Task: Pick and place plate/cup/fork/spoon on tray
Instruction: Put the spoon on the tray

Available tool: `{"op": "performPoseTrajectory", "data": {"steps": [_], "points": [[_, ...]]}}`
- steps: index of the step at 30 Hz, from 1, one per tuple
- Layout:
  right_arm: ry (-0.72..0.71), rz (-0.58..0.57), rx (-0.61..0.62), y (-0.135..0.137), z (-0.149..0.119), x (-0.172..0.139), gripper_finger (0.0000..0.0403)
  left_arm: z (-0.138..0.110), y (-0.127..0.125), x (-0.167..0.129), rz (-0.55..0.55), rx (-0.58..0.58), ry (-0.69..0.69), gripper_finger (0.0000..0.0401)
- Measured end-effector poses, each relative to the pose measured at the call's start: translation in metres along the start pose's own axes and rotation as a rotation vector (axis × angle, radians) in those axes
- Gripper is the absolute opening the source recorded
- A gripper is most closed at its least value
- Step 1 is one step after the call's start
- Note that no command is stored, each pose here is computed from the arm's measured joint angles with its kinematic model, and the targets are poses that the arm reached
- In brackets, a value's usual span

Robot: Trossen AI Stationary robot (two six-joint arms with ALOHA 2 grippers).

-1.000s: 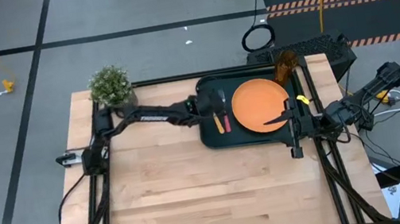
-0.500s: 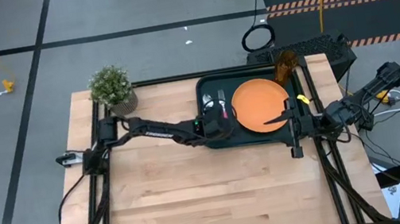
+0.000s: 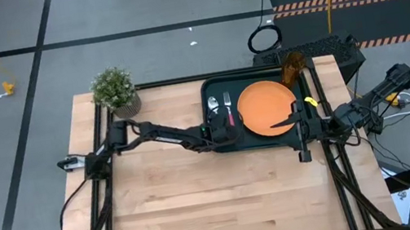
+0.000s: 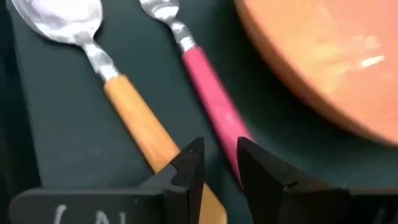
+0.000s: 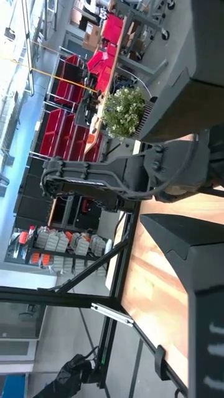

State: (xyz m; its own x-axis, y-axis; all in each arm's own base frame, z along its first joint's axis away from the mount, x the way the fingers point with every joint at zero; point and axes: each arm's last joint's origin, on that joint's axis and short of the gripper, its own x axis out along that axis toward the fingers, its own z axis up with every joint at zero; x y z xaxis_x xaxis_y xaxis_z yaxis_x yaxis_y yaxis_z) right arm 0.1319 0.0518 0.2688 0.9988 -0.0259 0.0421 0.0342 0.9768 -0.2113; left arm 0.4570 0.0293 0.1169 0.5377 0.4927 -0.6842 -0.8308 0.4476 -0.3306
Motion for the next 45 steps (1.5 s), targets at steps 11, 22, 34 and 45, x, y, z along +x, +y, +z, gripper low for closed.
{"op": "performPoseTrajectory", "data": {"steps": [11, 22, 34, 45], "points": [[0.0, 0.001, 0.0, 0.0, 0.0, 0.0, 0.0192, -0.002, 0.002, 0.0, 0.017, 0.014, 0.01, 0.0099], [0.001, 0.001, -0.01, 0.0, 0.0, 0.0, 0.0192, -0.003, 0.002, 0.0, 0.023, 0.008, 0.017, 0.0099], [0.013, 0.004, -0.019, 0.0, -0.001, 0.0, 0.0192, 0.002, 0.004, -0.014, 0.059, 0.016, 0.041, 0.0099], [0.013, 0.004, -0.019, 0.0, -0.001, 0.0, 0.0192, 0.002, 0.007, -0.015, 0.099, 0.022, 0.036, 0.0099]]}}
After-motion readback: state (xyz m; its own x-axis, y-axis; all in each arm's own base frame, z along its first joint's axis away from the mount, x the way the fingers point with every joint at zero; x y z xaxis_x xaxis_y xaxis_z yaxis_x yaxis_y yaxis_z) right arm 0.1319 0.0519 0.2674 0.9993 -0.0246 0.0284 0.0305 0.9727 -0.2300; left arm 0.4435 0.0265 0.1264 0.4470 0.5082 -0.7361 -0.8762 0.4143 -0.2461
